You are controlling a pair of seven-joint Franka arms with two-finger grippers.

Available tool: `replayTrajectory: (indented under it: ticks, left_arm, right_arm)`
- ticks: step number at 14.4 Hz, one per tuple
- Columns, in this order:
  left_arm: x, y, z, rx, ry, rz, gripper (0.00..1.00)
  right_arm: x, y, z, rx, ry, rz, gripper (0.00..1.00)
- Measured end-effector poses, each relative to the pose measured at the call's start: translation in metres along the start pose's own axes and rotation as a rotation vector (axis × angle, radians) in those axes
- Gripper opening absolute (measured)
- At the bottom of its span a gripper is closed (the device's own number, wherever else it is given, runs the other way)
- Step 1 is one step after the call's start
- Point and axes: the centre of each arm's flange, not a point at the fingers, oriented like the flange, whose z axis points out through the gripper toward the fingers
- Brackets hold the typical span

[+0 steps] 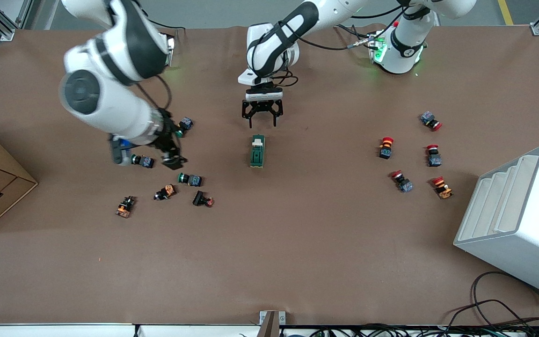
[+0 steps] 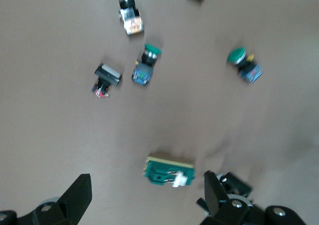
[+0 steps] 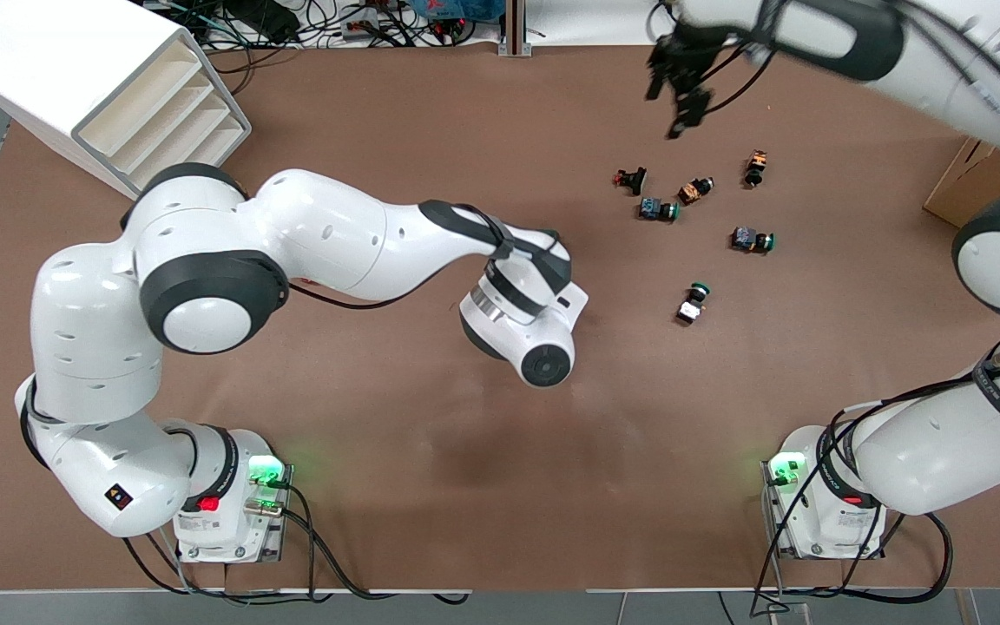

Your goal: Close load switch with both arms

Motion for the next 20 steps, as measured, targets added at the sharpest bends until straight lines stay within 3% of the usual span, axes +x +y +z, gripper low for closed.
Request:
replayTrajectory:
  ticks: [5,8,14,20]
  left_arm:
    - [-0.012,-0.008,0.020,-0.046,0.167,0.087,0.98]
    - [-0.015,-0.009,0.024,-0.060,0.232,0.114,0.98]
    - [-0.022,-0.005,0.040,-0.061,0.297,0.138,0.98]
    - [-0.045,-0.006,0.043,-0.053,0.307,0.146,0.98]
  right_arm:
    - [-0.062,0.034,0.091,0.061,0.004,0.126,1.00]
    - [-0.086,0.042,0.136,0.078,0.019,0.162,1.00]
    - [-0.113,0.046,0.227,0.116,0.041,0.195,1.00]
    - [-0.124,0.043,0.245,0.118,0.041,0.215,1.00]
